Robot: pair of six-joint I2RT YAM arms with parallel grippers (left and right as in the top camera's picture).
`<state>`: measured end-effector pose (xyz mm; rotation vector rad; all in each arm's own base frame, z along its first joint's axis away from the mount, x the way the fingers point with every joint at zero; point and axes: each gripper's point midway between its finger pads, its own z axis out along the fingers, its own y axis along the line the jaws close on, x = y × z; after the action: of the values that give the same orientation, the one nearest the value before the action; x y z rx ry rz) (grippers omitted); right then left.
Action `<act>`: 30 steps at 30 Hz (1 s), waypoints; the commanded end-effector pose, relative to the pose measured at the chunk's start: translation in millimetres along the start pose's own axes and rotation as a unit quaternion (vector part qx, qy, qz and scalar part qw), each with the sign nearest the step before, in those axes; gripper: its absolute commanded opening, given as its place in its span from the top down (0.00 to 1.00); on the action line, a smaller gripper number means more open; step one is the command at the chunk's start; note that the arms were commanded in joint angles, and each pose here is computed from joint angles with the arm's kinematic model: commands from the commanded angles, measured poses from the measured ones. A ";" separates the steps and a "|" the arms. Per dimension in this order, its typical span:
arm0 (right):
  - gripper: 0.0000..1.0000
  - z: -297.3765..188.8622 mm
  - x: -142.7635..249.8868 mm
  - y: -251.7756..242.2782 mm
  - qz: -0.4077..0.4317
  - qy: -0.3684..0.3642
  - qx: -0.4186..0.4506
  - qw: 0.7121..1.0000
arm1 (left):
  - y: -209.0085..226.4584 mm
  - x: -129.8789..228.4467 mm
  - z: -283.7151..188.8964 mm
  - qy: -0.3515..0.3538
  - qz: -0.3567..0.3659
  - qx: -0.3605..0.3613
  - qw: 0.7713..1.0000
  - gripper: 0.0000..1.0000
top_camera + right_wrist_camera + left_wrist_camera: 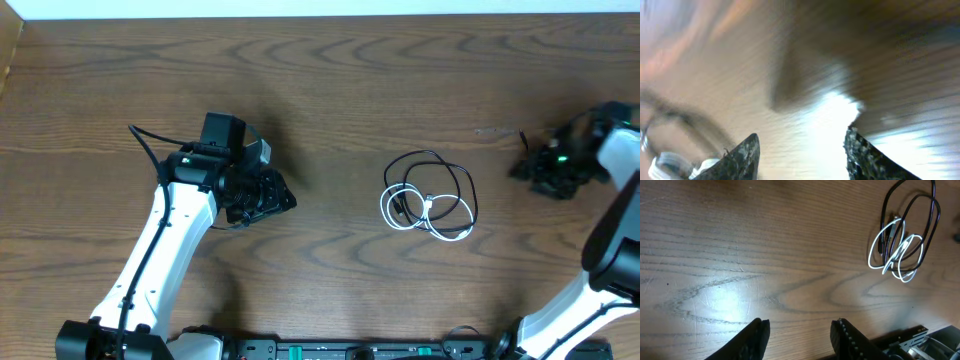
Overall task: Untangle cables
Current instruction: 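Move the right gripper from the right edge toward the central cable loops, then grasp the white cable in the loops with the right gripper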
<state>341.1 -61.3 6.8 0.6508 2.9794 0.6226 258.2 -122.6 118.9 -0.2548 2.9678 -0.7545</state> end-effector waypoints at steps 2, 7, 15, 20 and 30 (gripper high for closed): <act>0.50 25.0 36.6 38.5 -0.095 0.073 -0.035 0.992 | 6.1 0.1 2.1 -0.002 0.008 -0.016 1.000 0.55; 0.46 31.7 55.7 69.5 -0.160 0.103 -0.025 0.981 | 11.2 -1.6 1.9 -0.007 0.007 -0.030 0.999 0.55; 0.45 16.9 83.0 117.5 -0.242 0.098 0.014 0.965 | 11.4 -1.4 1.9 -0.006 0.007 -0.031 0.999 0.55; 0.44 15.8 100.1 138.8 -0.248 0.091 0.047 0.963 | 11.5 -1.2 1.9 -0.006 0.007 -0.031 0.999 0.55; 0.43 37.6 150.7 180.6 -0.313 0.122 0.055 0.940 | 11.5 -1.1 1.9 -0.006 0.007 -0.031 0.999 0.55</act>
<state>283.1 148.9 47.9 -0.3898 3.1858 0.5268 260.0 -115.2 115.4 -0.2628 2.9705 -0.6818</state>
